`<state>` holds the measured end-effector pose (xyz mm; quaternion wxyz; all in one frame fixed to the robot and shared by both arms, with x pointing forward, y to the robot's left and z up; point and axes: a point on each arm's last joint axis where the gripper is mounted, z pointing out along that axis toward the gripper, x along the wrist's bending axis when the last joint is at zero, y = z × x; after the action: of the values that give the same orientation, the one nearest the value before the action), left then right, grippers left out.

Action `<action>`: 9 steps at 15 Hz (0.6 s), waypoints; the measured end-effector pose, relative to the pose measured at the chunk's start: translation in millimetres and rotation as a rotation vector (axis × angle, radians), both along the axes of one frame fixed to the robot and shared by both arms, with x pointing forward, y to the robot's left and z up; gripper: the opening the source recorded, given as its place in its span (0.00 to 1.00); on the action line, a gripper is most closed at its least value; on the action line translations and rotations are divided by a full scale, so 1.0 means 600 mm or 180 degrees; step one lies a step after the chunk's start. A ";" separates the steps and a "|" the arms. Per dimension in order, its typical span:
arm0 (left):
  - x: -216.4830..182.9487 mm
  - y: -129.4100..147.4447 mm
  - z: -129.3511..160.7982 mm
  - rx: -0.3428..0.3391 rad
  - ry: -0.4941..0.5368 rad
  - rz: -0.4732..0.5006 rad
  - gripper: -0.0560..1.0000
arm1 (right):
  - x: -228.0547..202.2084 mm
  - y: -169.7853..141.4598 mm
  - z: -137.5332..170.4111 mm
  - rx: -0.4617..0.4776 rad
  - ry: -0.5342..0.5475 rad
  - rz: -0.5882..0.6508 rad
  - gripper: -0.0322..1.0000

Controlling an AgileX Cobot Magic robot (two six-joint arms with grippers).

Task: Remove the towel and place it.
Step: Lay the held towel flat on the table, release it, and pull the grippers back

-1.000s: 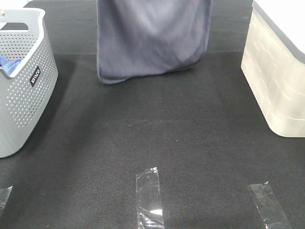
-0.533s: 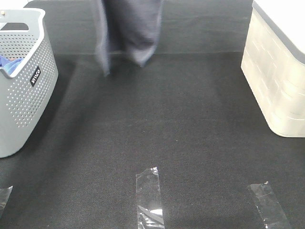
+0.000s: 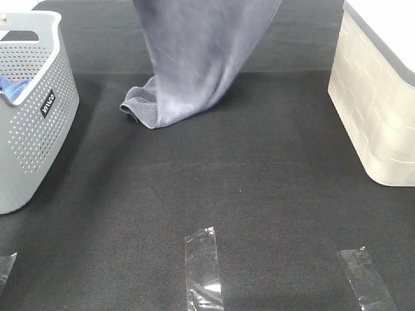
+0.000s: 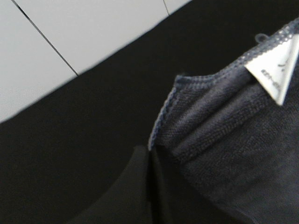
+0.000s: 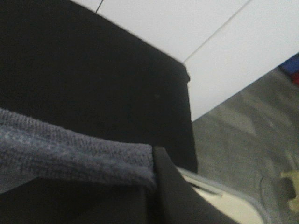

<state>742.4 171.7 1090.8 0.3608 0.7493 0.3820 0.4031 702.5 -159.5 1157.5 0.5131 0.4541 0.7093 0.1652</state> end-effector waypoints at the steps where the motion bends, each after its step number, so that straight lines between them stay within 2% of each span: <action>1: -0.007 -0.003 -0.012 -0.0069 0.0320 -0.0014 0.05 | -0.008 -0.001 -0.010 0.0178 0.0260 -0.0112 0.03; 3: -0.030 -0.009 -0.036 -0.0196 0.1060 -0.0082 0.05 | -0.032 0.000 -0.025 0.0386 0.0850 -0.0179 0.03; 5: -0.054 -0.013 -0.038 -0.0322 0.1565 -0.0177 0.05 | -0.057 0.010 -0.038 0.0532 0.1474 -0.0023 0.03; 6: -0.065 -0.015 -0.034 -0.0378 0.1750 -0.0228 0.05 | -0.063 0.015 -0.043 0.0585 0.1646 0.0065 0.03; 9: -0.089 -0.015 -0.040 -0.0421 0.2293 -0.0198 0.05 | -0.074 0.031 -0.042 0.0899 0.1835 0.0279 0.03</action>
<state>688.7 162.5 1066.8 0.2629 0.8295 0.4868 0.0767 657.9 -140.7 1132.2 0.2153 0.5180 0.8144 0.1486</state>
